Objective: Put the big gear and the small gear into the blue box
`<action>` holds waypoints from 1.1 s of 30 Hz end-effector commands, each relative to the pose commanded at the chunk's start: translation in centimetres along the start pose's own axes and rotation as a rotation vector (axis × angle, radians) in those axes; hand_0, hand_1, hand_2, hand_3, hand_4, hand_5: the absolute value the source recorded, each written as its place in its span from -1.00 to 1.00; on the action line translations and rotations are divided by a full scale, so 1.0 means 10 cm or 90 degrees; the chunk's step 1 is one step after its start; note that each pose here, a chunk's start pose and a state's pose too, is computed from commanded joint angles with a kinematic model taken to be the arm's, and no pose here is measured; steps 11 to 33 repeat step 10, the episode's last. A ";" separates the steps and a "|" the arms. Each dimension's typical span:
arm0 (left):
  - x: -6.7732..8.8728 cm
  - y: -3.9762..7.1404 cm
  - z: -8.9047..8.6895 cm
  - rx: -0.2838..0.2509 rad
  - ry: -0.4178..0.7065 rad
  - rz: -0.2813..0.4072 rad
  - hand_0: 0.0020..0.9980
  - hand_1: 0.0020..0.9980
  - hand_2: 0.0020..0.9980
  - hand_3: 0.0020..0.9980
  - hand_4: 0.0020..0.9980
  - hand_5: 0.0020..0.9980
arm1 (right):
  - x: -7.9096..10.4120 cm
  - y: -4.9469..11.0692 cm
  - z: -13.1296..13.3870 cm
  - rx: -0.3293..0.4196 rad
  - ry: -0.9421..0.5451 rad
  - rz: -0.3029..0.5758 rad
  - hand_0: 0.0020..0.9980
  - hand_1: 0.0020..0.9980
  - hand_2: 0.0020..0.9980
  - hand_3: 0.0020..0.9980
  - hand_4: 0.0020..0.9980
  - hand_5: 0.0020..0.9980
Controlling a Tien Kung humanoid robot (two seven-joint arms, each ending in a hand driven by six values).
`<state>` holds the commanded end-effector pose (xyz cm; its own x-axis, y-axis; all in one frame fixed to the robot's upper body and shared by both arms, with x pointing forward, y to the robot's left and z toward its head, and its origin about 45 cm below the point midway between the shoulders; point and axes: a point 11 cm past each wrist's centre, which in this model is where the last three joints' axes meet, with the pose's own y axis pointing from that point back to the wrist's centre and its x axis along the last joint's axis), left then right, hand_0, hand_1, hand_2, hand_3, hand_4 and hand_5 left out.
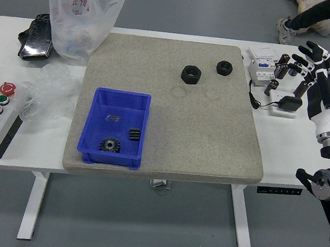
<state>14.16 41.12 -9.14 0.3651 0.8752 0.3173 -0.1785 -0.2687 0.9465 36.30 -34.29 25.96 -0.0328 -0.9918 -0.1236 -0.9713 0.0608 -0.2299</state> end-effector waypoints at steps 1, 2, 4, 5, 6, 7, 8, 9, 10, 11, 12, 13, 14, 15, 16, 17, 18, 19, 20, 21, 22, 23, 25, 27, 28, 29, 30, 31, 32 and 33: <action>0.00 0.00 0.00 -0.001 0.000 0.000 0.41 -0.11 0.00 0.41 0.42 0.02 | 0.01 0.00 0.00 0.000 -0.003 0.003 0.18 0.30 0.39 0.38 0.73 0.14; -0.01 0.00 0.01 -0.002 0.000 -0.001 0.41 -0.11 0.00 0.41 0.42 0.02 | 0.03 0.00 0.01 -0.001 -0.007 0.007 0.18 0.30 0.39 0.38 0.73 0.14; -0.01 0.00 0.02 -0.005 -0.001 -0.001 0.41 -0.11 0.00 0.41 0.42 0.02 | 0.06 0.01 0.02 -0.002 -0.012 0.013 0.18 0.30 0.39 0.38 0.73 0.14; -0.01 0.00 0.03 -0.006 -0.001 -0.001 0.41 -0.15 -0.05 0.41 0.42 0.02 | 0.07 0.01 0.02 -0.003 -0.015 0.015 0.11 0.26 0.37 0.37 0.72 0.15; -0.01 0.00 0.03 -0.009 -0.001 -0.001 0.41 -0.15 -0.05 0.41 0.42 0.02 | 0.08 0.01 0.02 -0.003 -0.018 0.017 0.11 0.26 0.37 0.37 0.72 0.15; -0.01 0.00 0.04 -0.011 -0.002 -0.001 0.41 -0.15 -0.05 0.41 0.42 0.02 | 0.09 0.01 0.03 -0.003 -0.020 0.019 0.11 0.26 0.37 0.37 0.72 0.15; -0.02 0.00 0.04 -0.014 -0.003 -0.001 0.41 -0.15 -0.05 0.41 0.42 0.02 | 0.10 0.02 0.03 -0.004 -0.023 0.021 0.11 0.26 0.37 0.37 0.72 0.15; -0.02 0.00 0.05 -0.016 -0.004 -0.002 0.41 -0.15 -0.05 0.41 0.42 0.02 | 0.11 0.02 0.03 -0.004 -0.026 0.023 0.11 0.26 0.37 0.37 0.72 0.15; -0.03 0.00 0.05 -0.019 -0.005 -0.002 0.41 -0.15 -0.05 0.41 0.42 0.02 | 0.11 0.02 0.04 -0.005 -0.029 0.024 0.11 0.26 0.37 0.37 0.72 0.15; -0.03 0.00 0.05 -0.019 -0.005 -0.002 0.41 -0.15 -0.05 0.41 0.42 0.02 | 0.11 0.02 0.04 -0.005 -0.029 0.024 0.11 0.26 0.37 0.37 0.72 0.15; -0.03 0.00 0.05 -0.019 -0.005 -0.002 0.41 -0.15 -0.05 0.41 0.42 0.02 | 0.11 0.02 0.04 -0.005 -0.029 0.024 0.11 0.26 0.37 0.37 0.72 0.15; -0.03 0.00 0.05 -0.019 -0.005 -0.002 0.41 -0.15 -0.05 0.41 0.42 0.02 | 0.11 0.02 0.04 -0.005 -0.029 0.024 0.11 0.26 0.37 0.37 0.72 0.15; -0.03 0.00 0.05 -0.019 -0.005 -0.002 0.41 -0.15 -0.05 0.41 0.42 0.02 | 0.11 0.02 0.04 -0.005 -0.029 0.024 0.11 0.26 0.37 0.37 0.72 0.15; -0.03 0.00 0.05 -0.019 -0.005 -0.002 0.41 -0.15 -0.05 0.41 0.42 0.02 | 0.11 0.02 0.04 -0.005 -0.029 0.024 0.11 0.26 0.37 0.37 0.72 0.15; -0.03 0.00 0.05 -0.019 -0.005 -0.002 0.41 -0.15 -0.05 0.41 0.42 0.02 | 0.11 0.02 0.04 -0.005 -0.029 0.024 0.11 0.26 0.37 0.37 0.72 0.15; -0.03 0.00 0.05 -0.019 -0.005 -0.002 0.41 -0.15 -0.05 0.41 0.42 0.02 | 0.11 0.02 0.04 -0.005 -0.029 0.024 0.11 0.26 0.37 0.37 0.72 0.15; -0.03 0.00 0.05 -0.019 -0.005 -0.002 0.41 -0.15 -0.05 0.41 0.42 0.02 | 0.11 0.02 0.04 -0.005 -0.029 0.024 0.11 0.26 0.37 0.37 0.72 0.15; -0.03 0.00 0.05 -0.019 -0.005 -0.002 0.41 -0.15 -0.05 0.41 0.42 0.02 | 0.11 0.02 0.04 -0.005 -0.029 0.024 0.11 0.26 0.37 0.37 0.72 0.15; -0.03 0.00 0.05 -0.019 -0.005 -0.002 0.41 -0.15 -0.05 0.41 0.42 0.02 | 0.11 0.02 0.04 -0.005 -0.029 0.024 0.11 0.26 0.37 0.37 0.72 0.15; -0.03 0.00 0.05 -0.019 -0.005 -0.002 0.41 -0.15 -0.05 0.41 0.42 0.02 | 0.11 0.02 0.04 -0.005 -0.029 0.024 0.11 0.26 0.37 0.37 0.72 0.15; -0.03 0.00 0.05 -0.019 -0.005 -0.002 0.41 -0.15 -0.05 0.41 0.42 0.02 | 0.11 0.02 0.04 -0.005 -0.029 0.024 0.11 0.26 0.37 0.37 0.72 0.15; -0.03 0.00 0.05 -0.019 -0.005 -0.002 0.41 -0.15 -0.05 0.41 0.42 0.02 | 0.11 0.02 0.04 -0.005 -0.029 0.024 0.11 0.26 0.37 0.37 0.72 0.15; -0.03 0.00 0.05 -0.019 -0.005 -0.002 0.41 -0.15 -0.05 0.41 0.42 0.02 | 0.11 0.02 0.04 -0.005 -0.029 0.024 0.11 0.26 0.37 0.37 0.72 0.15; -0.03 0.00 0.05 -0.019 -0.005 -0.002 0.41 -0.15 -0.05 0.41 0.42 0.02 | 0.11 0.02 0.04 -0.005 -0.029 0.024 0.11 0.26 0.37 0.37 0.72 0.15; -0.03 0.00 0.05 -0.019 -0.005 -0.002 0.41 -0.15 -0.05 0.41 0.42 0.02 | 0.11 0.02 0.04 -0.005 -0.029 0.024 0.11 0.26 0.37 0.37 0.72 0.15; -0.03 0.00 0.05 -0.019 -0.005 -0.002 0.41 -0.15 -0.05 0.41 0.42 0.02 | 0.11 0.02 0.04 -0.005 -0.029 0.024 0.11 0.26 0.37 0.37 0.72 0.15; -0.03 0.00 0.05 -0.019 -0.005 -0.002 0.41 -0.15 -0.05 0.41 0.42 0.02 | 0.11 0.02 0.04 -0.005 -0.029 0.024 0.11 0.26 0.37 0.37 0.72 0.15; -0.03 0.00 0.05 -0.019 -0.005 -0.002 0.41 -0.15 -0.05 0.41 0.42 0.02 | 0.11 0.02 0.04 -0.005 -0.029 0.024 0.11 0.26 0.37 0.37 0.72 0.15; -0.03 0.00 0.05 -0.019 -0.005 -0.002 0.41 -0.15 -0.05 0.41 0.42 0.02 | 0.11 0.02 0.04 -0.005 -0.029 0.024 0.11 0.26 0.37 0.37 0.72 0.15; -0.03 0.00 0.05 -0.019 -0.005 -0.002 0.41 -0.15 -0.05 0.41 0.42 0.02 | 0.11 0.02 0.04 -0.005 -0.029 0.024 0.11 0.26 0.37 0.37 0.72 0.15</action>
